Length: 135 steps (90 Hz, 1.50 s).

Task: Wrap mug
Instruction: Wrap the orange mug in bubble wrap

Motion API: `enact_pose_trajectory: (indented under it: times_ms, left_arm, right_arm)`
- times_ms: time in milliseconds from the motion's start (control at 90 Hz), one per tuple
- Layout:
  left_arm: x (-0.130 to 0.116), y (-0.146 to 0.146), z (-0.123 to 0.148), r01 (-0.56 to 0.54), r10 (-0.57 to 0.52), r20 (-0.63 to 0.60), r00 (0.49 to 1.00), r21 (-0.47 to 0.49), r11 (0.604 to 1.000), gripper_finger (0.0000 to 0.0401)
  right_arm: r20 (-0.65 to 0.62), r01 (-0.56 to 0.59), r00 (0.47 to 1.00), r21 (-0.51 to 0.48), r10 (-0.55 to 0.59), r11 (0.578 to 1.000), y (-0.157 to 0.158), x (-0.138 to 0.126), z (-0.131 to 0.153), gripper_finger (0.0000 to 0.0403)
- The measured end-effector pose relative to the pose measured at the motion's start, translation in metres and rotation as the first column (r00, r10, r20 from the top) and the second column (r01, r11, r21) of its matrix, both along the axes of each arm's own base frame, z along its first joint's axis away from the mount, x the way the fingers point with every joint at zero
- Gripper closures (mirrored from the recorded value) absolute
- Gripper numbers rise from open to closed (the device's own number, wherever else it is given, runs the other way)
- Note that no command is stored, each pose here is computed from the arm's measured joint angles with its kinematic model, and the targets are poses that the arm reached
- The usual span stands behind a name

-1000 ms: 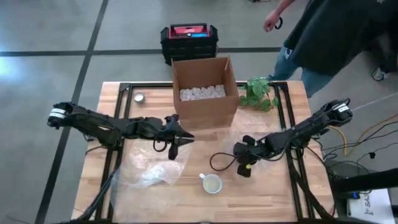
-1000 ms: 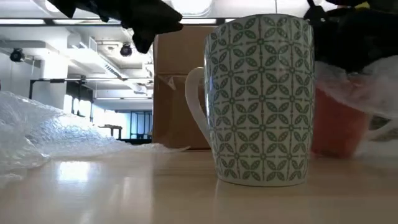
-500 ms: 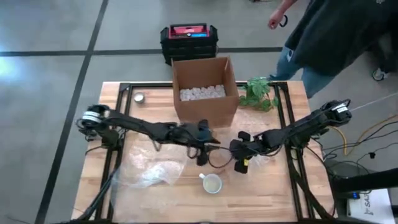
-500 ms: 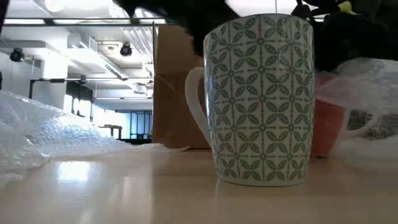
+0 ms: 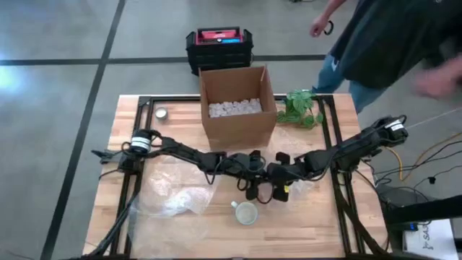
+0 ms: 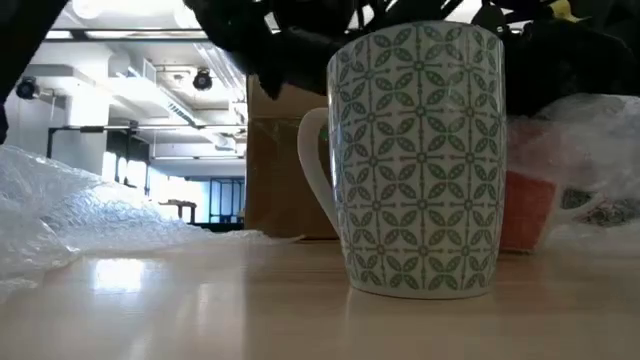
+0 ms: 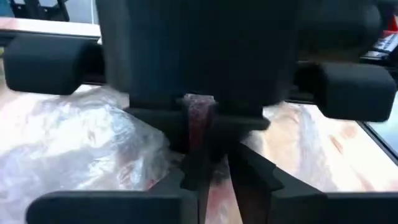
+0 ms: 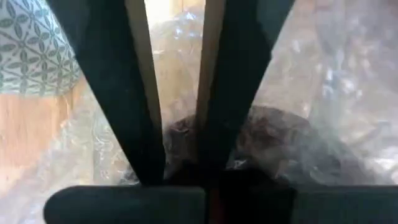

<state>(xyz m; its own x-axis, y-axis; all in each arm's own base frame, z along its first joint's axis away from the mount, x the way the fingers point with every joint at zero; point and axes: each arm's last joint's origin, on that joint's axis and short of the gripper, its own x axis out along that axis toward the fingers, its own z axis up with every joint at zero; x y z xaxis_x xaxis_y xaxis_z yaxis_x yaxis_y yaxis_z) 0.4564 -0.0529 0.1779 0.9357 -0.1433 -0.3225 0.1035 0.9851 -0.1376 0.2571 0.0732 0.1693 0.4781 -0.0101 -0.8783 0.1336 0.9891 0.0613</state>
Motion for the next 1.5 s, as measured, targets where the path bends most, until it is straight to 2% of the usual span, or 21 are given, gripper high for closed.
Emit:
enact_pose_trajectory:
  times_ms: [167, 389, 500, 600, 767, 1000, 1100, 1244, 1356, 1500]
  left_arm:
    - [-0.001, 0.0, -0.003, -0.003, 0.002, -0.02, 1.0, -0.011, 1.0, 0.0378]
    - [-0.005, 0.0, 0.008, -0.003, 0.003, -0.01, 1.0, -0.015, 1.0, 0.0378]
    - [-0.005, 0.0, 0.007, -0.006, 0.006, -0.012, 1.0, -0.014, 1.0, 0.0379]
    - [-0.005, 0.0, 0.008, -0.009, 0.009, -0.011, 1.0, -0.023, 1.0, 0.0378]
    - [-0.005, 0.0, 0.009, -0.011, 0.011, -0.004, 1.0, -0.03, 0.999, 0.0379]
    - [-0.005, 0.0, 0.009, -0.011, 0.011, 0.005, 1.0, -0.032, 0.999, 0.0379]
    - [-0.005, 0.0, 0.009, -0.011, 0.011, 0.005, 1.0, -0.032, 0.999, 0.0379]
    - [-0.005, 0.0, 0.01, -0.011, 0.011, 0.008, 1.0, -0.033, 0.999, 0.0379]
    - [-0.005, 0.0, 0.01, -0.011, 0.011, 0.011, 1.0, -0.033, 0.999, 0.0379]
    - [-0.004, 0.0, 0.011, -0.011, 0.011, 0.013, 1.0, -0.033, 0.999, 0.0379]
  right_arm:
    - [-0.037, -0.02, 0.999, 0.006, 0.02, 1.0, 0.002, 0.003, 0.019, 0.0403]
    - [-0.129, -0.02, 0.991, -0.017, 0.017, 1.0, 0.002, 0.004, 0.067, 0.0403]
    - [-0.106, -0.024, 0.994, -0.013, 0.022, 1.0, 0.003, 0.005, 0.087, 0.0403]
    - [-0.116, -0.024, 0.993, -0.02, 0.022, 1.0, 0.003, 0.004, 0.083, 0.0403]
    - [-0.233, 0.019, 0.972, -0.005, -0.019, 1.0, 0.001, -0.008, 0.037, 0.0403]
    - [-0.142, 0.01, 0.99, 0.025, -0.006, 1.0, 0.003, -0.003, 0.013, 0.0403]
    - [-0.162, 0.003, 0.987, 0.04, 0.004, 0.999, 0.003, -0.001, 0.022, 0.0403]
    - [-0.129, -0.018, 0.991, 0.049, 0.025, 0.999, 0.005, 0.0, 0.058, 0.0403]
    - [-0.163, -0.047, 0.985, 0.022, 0.05, 0.999, 0.003, -0.006, 0.079, 0.0403]
    - [-0.102, -0.038, 0.994, -0.007, 0.037, 0.999, 0.0, -0.009, 0.099, 0.0403]
